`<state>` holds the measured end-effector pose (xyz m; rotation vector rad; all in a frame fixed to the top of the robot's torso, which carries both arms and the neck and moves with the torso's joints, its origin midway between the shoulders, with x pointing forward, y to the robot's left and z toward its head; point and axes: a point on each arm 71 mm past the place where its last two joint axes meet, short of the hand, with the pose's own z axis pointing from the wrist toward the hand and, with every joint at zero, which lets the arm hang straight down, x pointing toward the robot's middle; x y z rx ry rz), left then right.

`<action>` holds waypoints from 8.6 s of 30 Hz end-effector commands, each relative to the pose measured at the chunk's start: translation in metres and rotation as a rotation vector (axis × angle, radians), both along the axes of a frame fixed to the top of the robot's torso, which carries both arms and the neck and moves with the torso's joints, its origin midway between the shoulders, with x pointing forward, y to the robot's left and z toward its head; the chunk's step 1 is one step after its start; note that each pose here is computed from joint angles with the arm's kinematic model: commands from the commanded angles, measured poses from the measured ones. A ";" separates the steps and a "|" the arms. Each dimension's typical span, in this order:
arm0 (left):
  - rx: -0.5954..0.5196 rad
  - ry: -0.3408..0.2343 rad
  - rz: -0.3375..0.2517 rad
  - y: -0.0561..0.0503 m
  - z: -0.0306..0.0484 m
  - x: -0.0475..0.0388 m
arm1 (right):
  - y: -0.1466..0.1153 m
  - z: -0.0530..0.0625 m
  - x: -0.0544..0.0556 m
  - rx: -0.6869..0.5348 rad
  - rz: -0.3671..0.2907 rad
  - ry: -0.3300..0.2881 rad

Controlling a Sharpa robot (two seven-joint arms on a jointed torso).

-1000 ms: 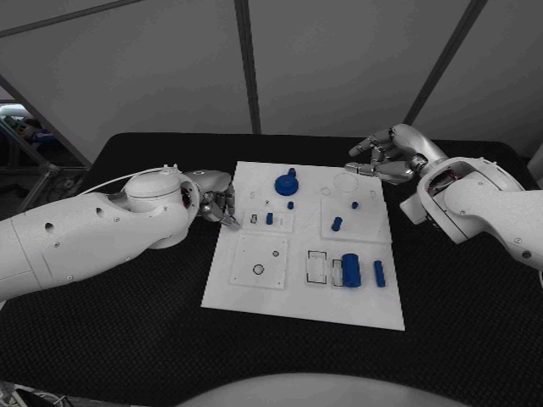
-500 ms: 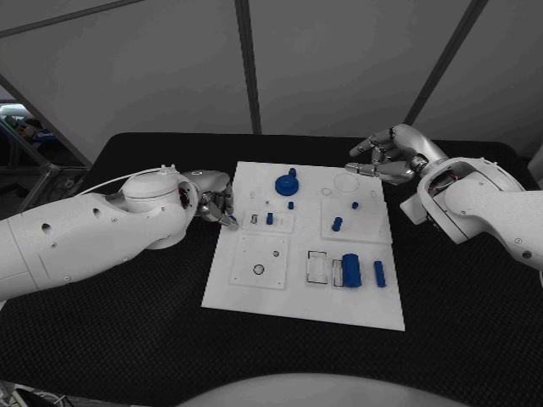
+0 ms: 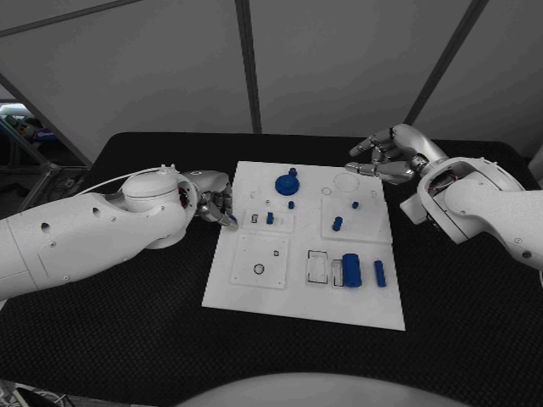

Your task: Assemble the parts on the task board

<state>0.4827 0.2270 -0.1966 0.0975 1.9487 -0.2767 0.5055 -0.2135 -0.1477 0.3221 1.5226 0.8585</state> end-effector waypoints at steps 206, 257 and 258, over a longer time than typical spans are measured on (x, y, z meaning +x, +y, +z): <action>-0.279 0.128 0.046 -0.003 -0.0093 -0.0216 | -0.002 0.000 0.001 -0.007 -0.002 -0.001; -0.431 0.102 0.254 -0.009 -0.0040 -0.0004 | 0.002 -0.001 0.003 -0.007 -0.001 0.003; -0.428 0.103 0.252 -0.009 -0.0042 -0.0003 | 0.002 -0.001 0.003 -0.007 -0.001 0.003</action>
